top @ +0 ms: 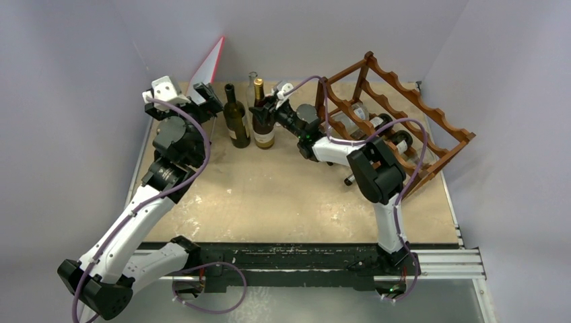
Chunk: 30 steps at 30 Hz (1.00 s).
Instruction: Take the wine bottle off the wine rack
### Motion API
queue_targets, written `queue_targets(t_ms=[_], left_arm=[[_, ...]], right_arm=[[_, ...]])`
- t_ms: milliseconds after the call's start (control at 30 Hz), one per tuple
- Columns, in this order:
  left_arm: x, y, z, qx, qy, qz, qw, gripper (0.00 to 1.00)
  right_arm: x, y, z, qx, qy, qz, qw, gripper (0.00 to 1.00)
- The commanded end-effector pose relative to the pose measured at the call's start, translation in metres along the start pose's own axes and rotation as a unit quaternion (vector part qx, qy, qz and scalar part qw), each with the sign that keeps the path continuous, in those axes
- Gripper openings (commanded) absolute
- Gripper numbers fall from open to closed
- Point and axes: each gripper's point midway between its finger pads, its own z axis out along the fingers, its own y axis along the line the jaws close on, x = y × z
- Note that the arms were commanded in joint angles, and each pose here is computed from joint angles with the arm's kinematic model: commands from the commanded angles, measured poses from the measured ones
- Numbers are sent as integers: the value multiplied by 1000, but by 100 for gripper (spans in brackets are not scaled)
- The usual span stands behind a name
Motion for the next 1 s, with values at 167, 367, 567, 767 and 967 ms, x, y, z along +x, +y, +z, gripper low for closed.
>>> queue_targets(t_ms=[167, 367, 567, 767, 967], left_arm=[[-23, 4, -2, -2, -37, -18, 999, 100], [-21, 2, -2, 3, -36, -20, 999, 100], [-22, 1, -2, 5, -36, -24, 999, 100], [-25, -1, -4, 12, -38, -32, 999, 100], [-30, -1, -8, 19, -42, -43, 998, 100]], right_arm=[[-109, -2, 12, 10, -164, -54, 985, 0], [-97, -4, 9, 15, -146, -54, 988, 7], [-97, -9, 10, 31, -129, -46, 990, 55], [-109, -9, 0, 45, -109, -43, 992, 93], [-109, -6, -22, 55, -65, -31, 996, 100]])
